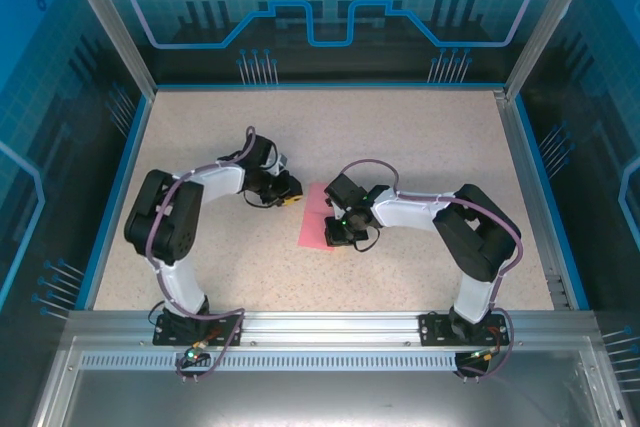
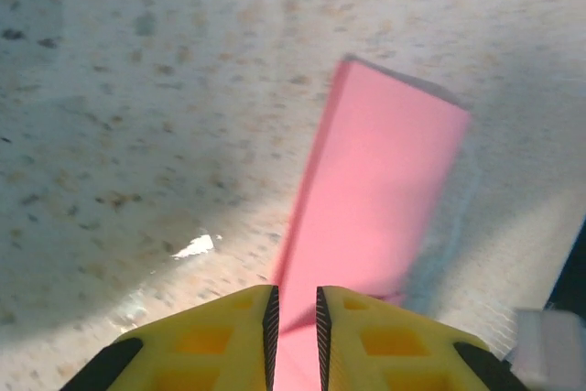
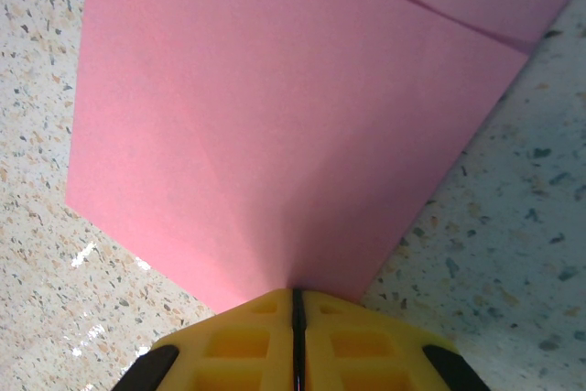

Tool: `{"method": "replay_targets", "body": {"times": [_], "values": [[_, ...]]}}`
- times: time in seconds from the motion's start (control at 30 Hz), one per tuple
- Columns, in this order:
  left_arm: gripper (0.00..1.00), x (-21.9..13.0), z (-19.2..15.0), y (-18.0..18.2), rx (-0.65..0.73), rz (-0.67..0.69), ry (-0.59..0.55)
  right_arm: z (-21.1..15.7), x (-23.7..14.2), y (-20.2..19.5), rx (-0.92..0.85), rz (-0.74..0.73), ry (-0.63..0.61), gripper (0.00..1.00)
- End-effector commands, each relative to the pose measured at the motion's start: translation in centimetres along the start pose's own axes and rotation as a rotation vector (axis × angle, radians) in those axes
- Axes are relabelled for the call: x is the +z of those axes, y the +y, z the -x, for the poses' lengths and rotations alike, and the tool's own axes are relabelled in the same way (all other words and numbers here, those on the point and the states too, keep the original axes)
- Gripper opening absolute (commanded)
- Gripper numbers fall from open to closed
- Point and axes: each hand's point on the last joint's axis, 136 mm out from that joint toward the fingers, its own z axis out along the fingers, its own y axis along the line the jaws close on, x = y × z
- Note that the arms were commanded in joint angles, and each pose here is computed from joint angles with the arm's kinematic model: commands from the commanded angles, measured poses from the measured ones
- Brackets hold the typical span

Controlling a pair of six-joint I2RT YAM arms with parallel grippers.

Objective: Fold a paper plane with a square sheet of paper (pick it up from the middle)

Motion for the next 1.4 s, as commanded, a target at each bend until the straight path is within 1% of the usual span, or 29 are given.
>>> {"method": "replay_targets", "body": {"times": [0.0, 0.1, 0.2, 0.3, 0.43, 0.7, 0.9, 1.03, 1.17, 1.37], "values": [[0.22, -2.2, -0.9, -2.7, 0.049, -0.066, -0.041, -4.7, 1.6, -4.8, 0.04, -0.195, 0.155, 0.09], [0.21, -1.4, -2.9, -3.5, 0.057, -0.085, -0.005, -4.7, 1.6, -4.9, 0.04, -0.196, 0.157, 0.09], [0.2, 0.3, -5.0, -3.8, 0.062, -0.087, 0.054, -4.6, 1.6, -4.7, 0.042, -0.192, 0.152, 0.09], [0.18, 1.7, -5.9, -3.5, 0.051, -0.075, 0.088, -4.4, 1.6, -4.6, 0.045, -0.182, 0.146, 0.09], [0.18, 2.9, -6.1, -2.1, 0.021, -0.046, 0.104, -4.0, 1.4, -4.2, 0.049, -0.162, 0.136, 0.09], [0.16, 4.5, -6.0, 0.1, -0.003, 0.021, 0.109, -2.7, 0.6, -2.5, 0.048, -0.073, 0.091, 0.09], [0.14, 4.9, -6.3, 1.3, -0.018, 0.055, 0.116, 0.2, -1.7, 0.7, -0.008, 0.033, 0.001, 0.09], [0.14, 5.0, -6.5, 1.5, -0.022, 0.06, 0.122, 1.7, -3.2, 3.2, -0.054, 0.073, -0.062, 0.09], [0.14, 5.0, -6.7, 1.7, -0.026, 0.066, 0.126, 2.5, -3.1, 3.8, -0.066, 0.061, -0.086, 0.09], [0.14, 5.2, -6.8, 1.9, -0.035, 0.067, 0.132, 3.6, -1.4, 4.3, -0.055, 0.045, -0.086, 0.09]]}}
